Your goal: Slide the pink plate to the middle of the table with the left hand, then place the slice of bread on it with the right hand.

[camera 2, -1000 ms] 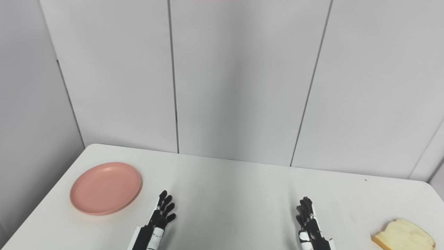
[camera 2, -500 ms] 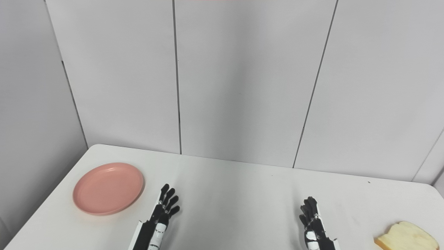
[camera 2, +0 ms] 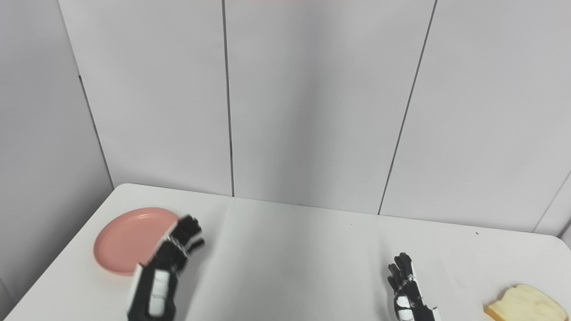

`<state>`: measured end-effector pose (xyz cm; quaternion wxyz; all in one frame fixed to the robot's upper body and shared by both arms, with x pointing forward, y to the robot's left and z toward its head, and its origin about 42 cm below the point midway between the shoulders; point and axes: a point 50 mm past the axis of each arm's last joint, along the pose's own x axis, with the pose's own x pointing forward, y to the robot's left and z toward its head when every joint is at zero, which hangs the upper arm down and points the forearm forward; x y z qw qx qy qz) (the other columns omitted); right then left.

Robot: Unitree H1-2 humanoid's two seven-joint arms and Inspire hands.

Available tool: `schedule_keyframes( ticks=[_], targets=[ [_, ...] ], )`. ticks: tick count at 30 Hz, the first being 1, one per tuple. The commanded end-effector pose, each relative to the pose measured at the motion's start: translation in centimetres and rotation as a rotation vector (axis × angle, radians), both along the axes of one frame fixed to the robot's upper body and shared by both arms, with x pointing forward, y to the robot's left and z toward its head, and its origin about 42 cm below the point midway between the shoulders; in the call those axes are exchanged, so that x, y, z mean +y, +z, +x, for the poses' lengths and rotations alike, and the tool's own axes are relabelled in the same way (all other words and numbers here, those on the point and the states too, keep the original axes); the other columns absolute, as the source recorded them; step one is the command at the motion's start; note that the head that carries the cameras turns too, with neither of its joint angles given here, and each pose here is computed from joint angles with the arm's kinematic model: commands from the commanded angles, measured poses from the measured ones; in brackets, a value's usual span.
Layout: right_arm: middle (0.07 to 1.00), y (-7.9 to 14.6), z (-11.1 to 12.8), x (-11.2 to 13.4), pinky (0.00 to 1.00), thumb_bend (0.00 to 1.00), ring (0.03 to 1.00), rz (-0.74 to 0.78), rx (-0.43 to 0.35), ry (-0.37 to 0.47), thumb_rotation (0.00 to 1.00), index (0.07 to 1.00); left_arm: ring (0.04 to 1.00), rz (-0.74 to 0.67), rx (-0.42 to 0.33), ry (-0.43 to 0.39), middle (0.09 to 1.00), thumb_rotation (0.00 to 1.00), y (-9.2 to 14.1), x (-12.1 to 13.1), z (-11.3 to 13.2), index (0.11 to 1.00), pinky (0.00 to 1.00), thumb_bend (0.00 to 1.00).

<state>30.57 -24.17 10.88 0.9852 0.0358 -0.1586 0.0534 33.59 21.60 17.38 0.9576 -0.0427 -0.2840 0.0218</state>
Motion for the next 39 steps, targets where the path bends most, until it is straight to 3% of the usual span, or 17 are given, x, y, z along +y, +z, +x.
schedule_keyframes(
  ticks=[1, 8, 14, 20, 25, 34, 39],
  targets=[
    [0.996, -4.3, -3.0, 0.6, 1.00, 0.78, 0.974, 0.039, 0.165, -0.010, 0.88, 1.000, 0.855, 0.017, -0.072, 0.018, 0.851, 0.88, 1.4, 1.5, 1.5, 0.785, 0.82, 0.95],
    [0.989, -4.3, -2.9, 0.6, 1.00, 0.76, 0.973, 0.047, 0.175, -0.008, 0.87, 1.000, 0.850, 0.042, -0.165, 0.147, 0.836, 0.90, 5.4, 5.5, 4.5, 0.793, 0.80, 0.96],
    [0.978, -4.3, -3.0, 0.5, 1.00, 0.76, 0.969, 0.045, 0.179, -0.005, 0.86, 0.982, 0.829, 0.047, -0.193, 0.229, 0.815, 0.88, 7.5, 9.3, 6.3, 0.779, 0.78, 0.98],
    [0.972, -4.3, -3.1, 0.4, 0.99, 0.75, 0.964, 0.042, 0.181, -0.006, 0.85, 0.965, 0.858, -0.030, -0.177, 0.211, 0.845, 0.87, 9.5, 13.4, 8.4, 0.800, 0.78, 1.00],
    [0.962, -4.2, -3.1, 0.4, 0.97, 0.76, 0.957, 0.034, 0.182, -0.009, 0.85, 0.955, 0.819, -0.016, -0.101, 0.187, 0.832, 0.88, 10.9, 16.8, 9.9, 0.812, 0.74, 1.00],
    [0.952, -4.2, -3.2, 0.2, 0.97, 0.76, 0.947, 0.036, 0.181, -0.011, 0.84, 0.944, 0.849, 0.026, -0.009, 0.214, 0.850, 0.87, 10.0, 20.4, 11.7, 0.813, 0.76, 1.00],
    [0.953, -4.0, -3.3, 0.2, 0.97, 0.78, 0.948, 0.029, 0.178, -0.010, 0.84, 0.943, 0.828, 0.029, 0.047, 0.242, 0.825, 0.86, 8.1, 20.8, 12.5, 0.818, 0.69, 1.00]
  ],
)
